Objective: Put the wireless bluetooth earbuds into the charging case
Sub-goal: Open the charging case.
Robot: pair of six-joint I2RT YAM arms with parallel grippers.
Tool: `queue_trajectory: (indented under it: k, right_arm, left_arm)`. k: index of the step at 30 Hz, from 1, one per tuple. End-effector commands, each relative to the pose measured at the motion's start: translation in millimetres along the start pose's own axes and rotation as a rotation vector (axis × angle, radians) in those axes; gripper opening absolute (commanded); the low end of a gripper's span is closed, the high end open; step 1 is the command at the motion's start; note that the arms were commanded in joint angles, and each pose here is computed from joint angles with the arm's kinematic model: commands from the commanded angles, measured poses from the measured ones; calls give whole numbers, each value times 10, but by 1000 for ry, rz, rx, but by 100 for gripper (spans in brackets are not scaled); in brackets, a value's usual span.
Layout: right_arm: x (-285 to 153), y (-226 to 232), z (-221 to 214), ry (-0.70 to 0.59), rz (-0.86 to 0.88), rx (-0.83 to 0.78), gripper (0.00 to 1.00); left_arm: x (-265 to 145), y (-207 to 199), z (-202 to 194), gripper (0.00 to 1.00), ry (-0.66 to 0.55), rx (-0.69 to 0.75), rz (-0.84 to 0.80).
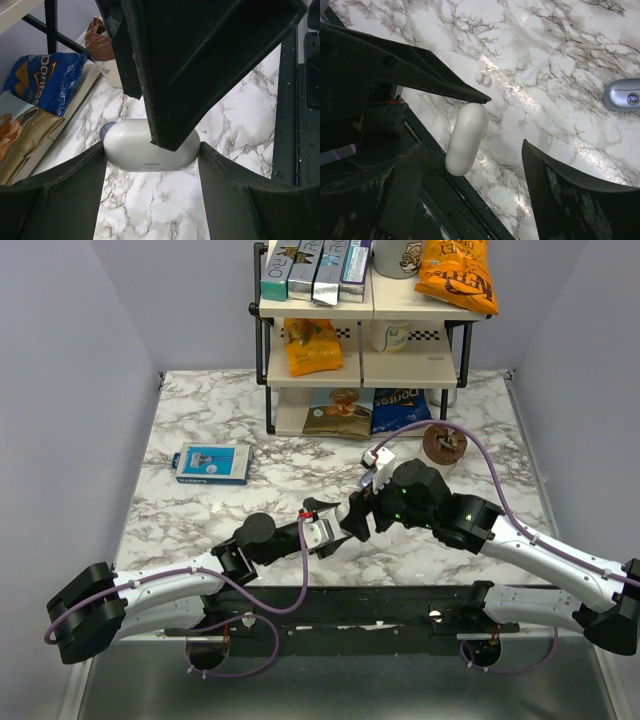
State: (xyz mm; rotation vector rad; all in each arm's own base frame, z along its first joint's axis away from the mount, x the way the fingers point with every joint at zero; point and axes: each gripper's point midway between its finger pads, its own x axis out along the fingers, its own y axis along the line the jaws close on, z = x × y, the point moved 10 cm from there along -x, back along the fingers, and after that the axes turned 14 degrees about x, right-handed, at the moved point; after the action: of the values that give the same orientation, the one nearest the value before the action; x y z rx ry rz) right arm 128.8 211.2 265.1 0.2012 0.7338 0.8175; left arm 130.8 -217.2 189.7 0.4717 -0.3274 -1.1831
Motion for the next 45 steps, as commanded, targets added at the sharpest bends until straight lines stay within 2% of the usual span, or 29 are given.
queue_trajectory:
  k: [1,10,38,45]
  right_arm:
    - [46,-1,42,-29,-18,12,85]
    - [87,-92,-34,-20,-84,33,85]
    - [-34,-154,-41,-51,-134,51,84]
    - [-123,-31,84,-114,-25,47,85]
  left_arm:
    - [20,33,130,0,-58,31,1]
    - [10,16,165,0,-73,35,8]
    - [-20,39,169,0,-67,51,47]
    - [-10,33,143,0,-47,54,45]
